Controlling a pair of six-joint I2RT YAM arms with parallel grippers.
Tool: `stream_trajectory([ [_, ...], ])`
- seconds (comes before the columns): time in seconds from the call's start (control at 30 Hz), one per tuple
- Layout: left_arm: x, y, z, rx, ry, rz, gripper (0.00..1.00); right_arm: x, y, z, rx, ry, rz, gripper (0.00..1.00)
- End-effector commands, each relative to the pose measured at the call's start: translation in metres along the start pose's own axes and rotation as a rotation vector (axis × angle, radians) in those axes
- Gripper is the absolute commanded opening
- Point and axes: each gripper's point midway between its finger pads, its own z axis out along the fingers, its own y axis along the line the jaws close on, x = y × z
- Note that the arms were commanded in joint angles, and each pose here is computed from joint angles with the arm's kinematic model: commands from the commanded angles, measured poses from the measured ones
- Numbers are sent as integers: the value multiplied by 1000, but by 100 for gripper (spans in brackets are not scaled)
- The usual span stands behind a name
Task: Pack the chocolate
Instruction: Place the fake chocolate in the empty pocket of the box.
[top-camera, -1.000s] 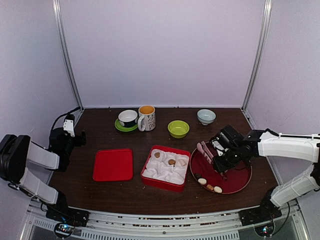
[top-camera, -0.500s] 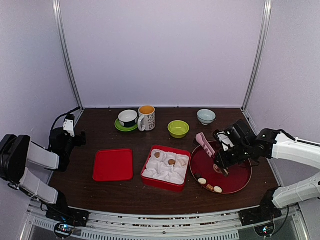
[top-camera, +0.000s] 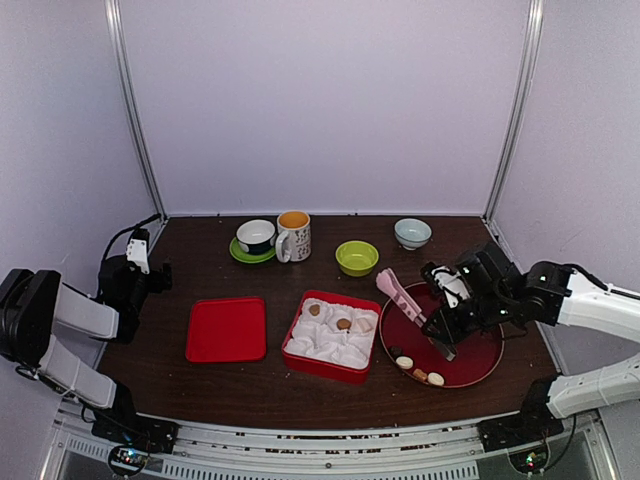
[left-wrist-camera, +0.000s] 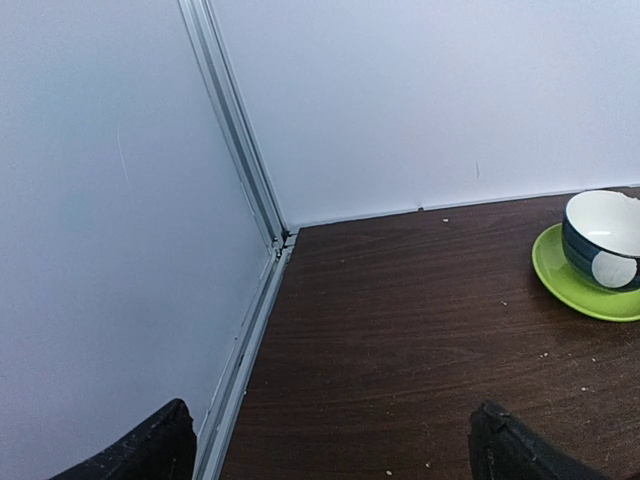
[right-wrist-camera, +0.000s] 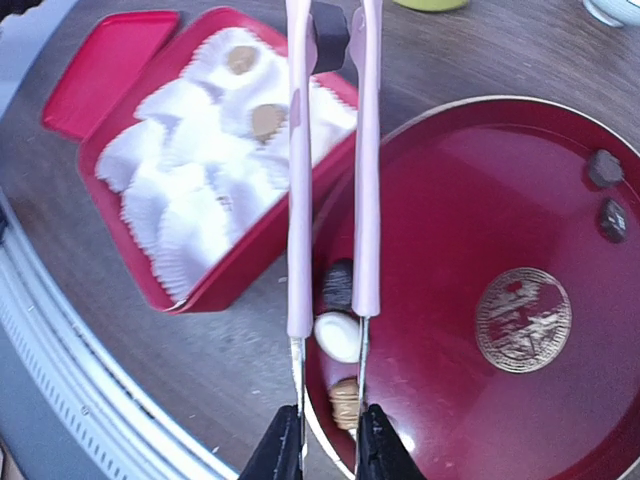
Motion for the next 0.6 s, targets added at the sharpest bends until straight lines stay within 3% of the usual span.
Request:
stream_trajectory([
  [0.0, -16, 5, 2, -13, -59, -14, 98, -11, 35, -14, -134, -60, -78, 20],
  [0.57, -16, 5, 2, -14, -61, -14, 98, 5, 75, 30, -156, 90, -233, 17],
])
